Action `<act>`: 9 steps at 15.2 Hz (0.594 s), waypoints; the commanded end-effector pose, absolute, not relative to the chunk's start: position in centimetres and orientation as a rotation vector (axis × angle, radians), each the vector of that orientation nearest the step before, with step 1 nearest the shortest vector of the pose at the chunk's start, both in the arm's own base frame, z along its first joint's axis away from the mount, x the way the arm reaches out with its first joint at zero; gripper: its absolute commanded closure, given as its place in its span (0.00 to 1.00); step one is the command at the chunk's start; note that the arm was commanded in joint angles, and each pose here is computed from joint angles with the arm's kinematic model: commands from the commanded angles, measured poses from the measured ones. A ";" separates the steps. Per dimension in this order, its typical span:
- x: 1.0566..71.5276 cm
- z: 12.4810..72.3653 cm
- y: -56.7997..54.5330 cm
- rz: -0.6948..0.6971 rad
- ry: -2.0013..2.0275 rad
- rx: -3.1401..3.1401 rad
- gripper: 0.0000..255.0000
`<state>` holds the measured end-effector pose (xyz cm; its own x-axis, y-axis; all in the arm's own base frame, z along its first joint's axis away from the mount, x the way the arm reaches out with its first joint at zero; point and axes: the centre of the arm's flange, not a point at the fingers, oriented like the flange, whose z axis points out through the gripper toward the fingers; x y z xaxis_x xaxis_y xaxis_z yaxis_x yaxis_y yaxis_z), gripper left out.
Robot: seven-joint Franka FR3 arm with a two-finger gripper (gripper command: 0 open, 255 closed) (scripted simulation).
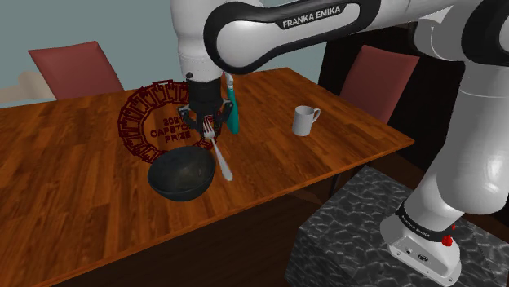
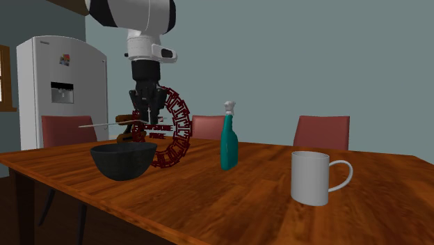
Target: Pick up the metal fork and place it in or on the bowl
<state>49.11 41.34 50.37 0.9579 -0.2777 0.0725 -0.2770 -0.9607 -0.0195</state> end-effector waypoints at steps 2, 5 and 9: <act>50.1 50.3 45.1 -0.118 0.444 -3.099 1.00; 50.9 50.4 49.0 -0.118 0.444 -3.099 1.00; 51.1 48.8 50.2 -0.118 0.444 -3.099 1.00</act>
<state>51.07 49.87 49.15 0.9574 -0.2796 0.0726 -0.2790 -0.9601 -0.0188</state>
